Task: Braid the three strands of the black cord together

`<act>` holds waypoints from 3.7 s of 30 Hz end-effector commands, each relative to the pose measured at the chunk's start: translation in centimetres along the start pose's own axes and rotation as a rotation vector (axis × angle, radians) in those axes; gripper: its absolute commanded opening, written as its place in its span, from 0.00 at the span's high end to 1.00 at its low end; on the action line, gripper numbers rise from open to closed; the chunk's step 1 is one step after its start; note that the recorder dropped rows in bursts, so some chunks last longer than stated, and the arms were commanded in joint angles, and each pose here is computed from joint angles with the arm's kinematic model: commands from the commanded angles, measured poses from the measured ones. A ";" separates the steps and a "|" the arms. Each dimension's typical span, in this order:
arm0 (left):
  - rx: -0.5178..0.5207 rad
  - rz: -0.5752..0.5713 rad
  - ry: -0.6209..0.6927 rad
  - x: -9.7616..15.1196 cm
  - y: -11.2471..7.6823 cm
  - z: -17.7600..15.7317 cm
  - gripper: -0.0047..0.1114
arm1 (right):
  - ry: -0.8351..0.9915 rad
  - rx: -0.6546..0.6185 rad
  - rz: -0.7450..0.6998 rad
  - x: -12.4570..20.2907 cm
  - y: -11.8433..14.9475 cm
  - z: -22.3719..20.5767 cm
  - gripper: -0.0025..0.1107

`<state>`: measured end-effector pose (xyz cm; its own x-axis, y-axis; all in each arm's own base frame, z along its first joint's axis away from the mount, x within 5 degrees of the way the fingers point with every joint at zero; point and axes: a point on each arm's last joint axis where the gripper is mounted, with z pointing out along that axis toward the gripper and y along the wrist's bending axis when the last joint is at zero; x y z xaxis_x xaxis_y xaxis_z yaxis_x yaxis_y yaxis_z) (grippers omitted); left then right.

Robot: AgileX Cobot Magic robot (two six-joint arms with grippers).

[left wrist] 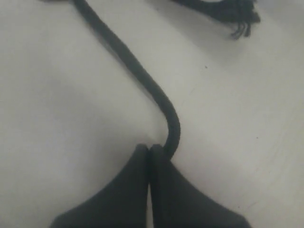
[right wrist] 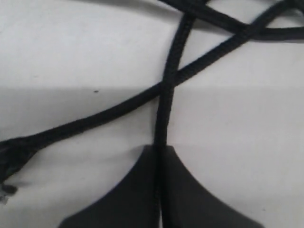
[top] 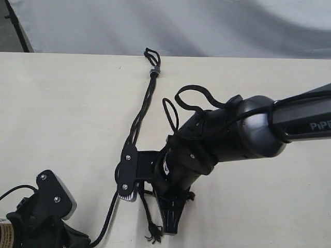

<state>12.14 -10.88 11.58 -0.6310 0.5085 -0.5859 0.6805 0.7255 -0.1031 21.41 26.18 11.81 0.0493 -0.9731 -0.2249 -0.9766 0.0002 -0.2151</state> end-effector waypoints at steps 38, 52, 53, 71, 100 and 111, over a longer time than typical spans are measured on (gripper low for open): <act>-0.004 -0.008 0.009 0.3 0.0 0.0 0.96 | -0.097 -0.021 0.339 0.2 -0.1 -7.4 0.37; -0.004 -0.008 0.009 0.3 0.0 0.0 0.96 | -0.023 -0.165 0.460 0.6 3.3 -3.2 0.57; -0.004 -0.008 0.009 0.3 0.0 0.0 0.96 | -0.028 -0.164 0.446 0.2 3.6 -3.0 0.61; -0.004 -0.027 0.009 0.3 0.0 0.0 0.96 | 0.014 -0.243 0.408 -2.6 7.4 -1.5 0.77; -0.005 -0.027 0.011 0.3 0.0 0.0 0.96 | -0.076 0.009 0.447 -2.1 1.2 -5.3 0.48; -0.005 -0.027 0.011 0.3 0.0 0.0 0.96 | 0.052 -0.032 0.464 0.6 1.3 -0.7 0.52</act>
<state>12.13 -10.86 11.57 -0.6400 0.5001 -0.5834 0.6721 0.7323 -0.1096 19.74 25.57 12.83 -0.4178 -0.8716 -0.2564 -0.8926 0.4464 -0.0630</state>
